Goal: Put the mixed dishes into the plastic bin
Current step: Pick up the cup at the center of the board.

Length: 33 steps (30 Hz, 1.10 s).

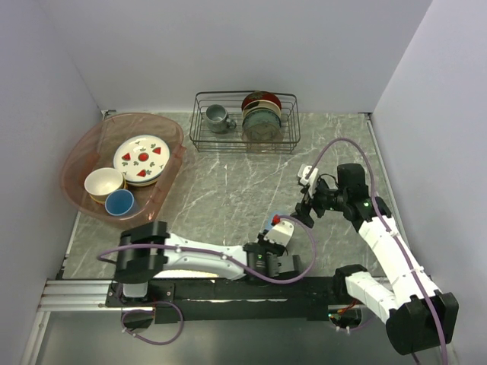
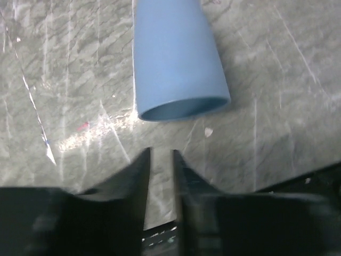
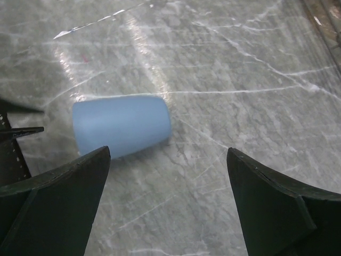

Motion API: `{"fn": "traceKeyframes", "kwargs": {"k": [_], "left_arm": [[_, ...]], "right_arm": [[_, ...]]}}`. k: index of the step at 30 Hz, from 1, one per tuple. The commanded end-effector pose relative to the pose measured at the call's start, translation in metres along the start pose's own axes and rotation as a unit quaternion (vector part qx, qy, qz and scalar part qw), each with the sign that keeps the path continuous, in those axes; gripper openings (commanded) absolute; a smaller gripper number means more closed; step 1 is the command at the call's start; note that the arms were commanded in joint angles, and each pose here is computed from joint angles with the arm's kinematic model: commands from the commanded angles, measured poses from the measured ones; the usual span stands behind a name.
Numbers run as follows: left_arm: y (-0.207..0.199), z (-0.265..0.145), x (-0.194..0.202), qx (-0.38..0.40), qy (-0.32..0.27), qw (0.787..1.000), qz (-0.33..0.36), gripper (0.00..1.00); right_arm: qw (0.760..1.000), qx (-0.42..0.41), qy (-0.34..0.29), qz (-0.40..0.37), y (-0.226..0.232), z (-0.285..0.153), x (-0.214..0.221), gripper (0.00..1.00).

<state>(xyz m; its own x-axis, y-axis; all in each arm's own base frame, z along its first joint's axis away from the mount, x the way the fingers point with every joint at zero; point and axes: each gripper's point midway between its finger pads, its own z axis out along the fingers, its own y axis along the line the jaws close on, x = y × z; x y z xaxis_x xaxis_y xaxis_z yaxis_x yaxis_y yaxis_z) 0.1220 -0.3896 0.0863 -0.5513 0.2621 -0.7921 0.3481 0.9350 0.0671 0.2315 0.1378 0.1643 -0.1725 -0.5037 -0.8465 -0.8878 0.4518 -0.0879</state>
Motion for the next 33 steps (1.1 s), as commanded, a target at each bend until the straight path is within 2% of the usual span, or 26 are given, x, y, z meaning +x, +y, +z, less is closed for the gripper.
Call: {"fn": "traceKeyframes", "kwargs": {"k": [1,2,4,5,6,8,9,10,12,16,18,20,21,22,23,25,26,27,28,30,31,33], "left_arm": [[-0.001,-0.027,-0.025,0.074,-0.018,0.997,-0.010,0.37],[0.000,-0.030,-0.022,0.091,-0.013,0.996,0.010,0.49],[0.002,-0.033,-0.015,0.127,-0.020,0.992,0.019,0.64],[0.007,-0.047,-0.027,0.152,-0.036,0.988,0.015,0.81],[0.012,-0.047,-0.020,0.169,-0.039,0.985,0.015,0.89],[0.024,-0.063,-0.035,0.199,-0.065,0.978,-0.005,0.99],[0.034,-0.059,-0.025,0.204,-0.055,0.977,-0.003,0.99],[0.038,-0.067,-0.036,0.219,-0.068,0.973,-0.023,0.99],[0.046,-0.065,-0.027,0.225,-0.067,0.972,-0.023,0.99],[0.038,-0.066,-0.024,0.245,-0.070,0.966,-0.035,0.99],[0.030,-0.067,-0.027,0.240,-0.071,0.968,-0.035,0.99],[0.031,-0.052,-0.012,0.193,-0.051,0.980,-0.016,0.99],[0.023,-0.054,-0.020,0.187,-0.052,0.981,-0.020,0.99],[0.021,-0.042,-0.006,0.159,-0.038,0.987,-0.001,0.99],[0.025,-0.036,-0.006,0.124,-0.043,0.991,-0.013,0.99],[0.036,-0.025,0.011,0.042,-0.020,0.999,0.026,0.99],[0.039,-0.020,0.013,0.010,-0.018,1.000,-0.008,0.99],[0.055,-0.022,0.010,-0.041,-0.017,0.999,0.013,0.99],[0.056,-0.011,0.023,-0.076,-0.012,0.997,0.002,0.99],[0.067,-0.013,0.023,-0.127,-0.017,0.991,0.023,0.98],[0.069,-0.005,0.034,-0.154,-0.016,0.988,0.024,0.95],[0.066,-0.005,0.032,-0.173,-0.023,0.984,0.024,0.83]], "right_arm": [[0.996,-0.048,-0.020,-0.072,0.013,-0.009,-0.017,1.00],[0.991,-0.071,-0.013,-0.113,0.021,-0.011,-0.010,1.00],[0.981,-0.105,-0.010,-0.166,0.032,-0.012,-0.001,1.00],[0.967,-0.129,-0.003,-0.219,0.039,-0.014,0.008,1.00],[0.959,-0.142,0.001,-0.246,0.042,-0.014,0.014,1.00],[0.936,-0.187,0.011,-0.299,0.051,-0.013,0.029,1.00],[0.932,-0.198,0.010,-0.304,0.051,-0.012,0.029,1.00],[0.932,-0.217,0.011,-0.291,0.052,-0.008,0.032,1.00],[0.932,-0.237,0.005,-0.273,0.055,-0.008,0.025,1.00],[0.945,-0.258,-0.020,-0.201,0.068,-0.003,0.012,1.00],[0.947,-0.267,-0.006,-0.180,0.080,0.004,0.017,1.00],[0.957,-0.235,0.014,-0.168,0.076,0.015,0.019,1.00],[0.958,-0.236,0.027,-0.160,0.083,0.020,0.030,1.00],[0.956,-0.238,0.026,-0.171,0.090,0.024,0.029,1.00],[0.960,-0.225,0.023,-0.168,0.088,0.030,0.027,1.00],[0.961,-0.222,0.026,-0.163,0.090,0.034,0.029,1.00],[0.962,-0.222,0.026,-0.155,0.090,0.034,0.028,1.00],[0.962,-0.224,0.023,-0.153,0.090,0.034,0.023,1.00],[0.963,-0.227,0.024,-0.146,0.090,0.035,0.022,1.00],[0.962,-0.229,0.024,-0.143,0.090,0.035,0.021,1.00],[0.962,-0.230,0.024,-0.141,0.090,0.035,0.021,1.00],[0.963,-0.228,0.023,-0.141,0.090,0.036,0.021,1.00]]}}
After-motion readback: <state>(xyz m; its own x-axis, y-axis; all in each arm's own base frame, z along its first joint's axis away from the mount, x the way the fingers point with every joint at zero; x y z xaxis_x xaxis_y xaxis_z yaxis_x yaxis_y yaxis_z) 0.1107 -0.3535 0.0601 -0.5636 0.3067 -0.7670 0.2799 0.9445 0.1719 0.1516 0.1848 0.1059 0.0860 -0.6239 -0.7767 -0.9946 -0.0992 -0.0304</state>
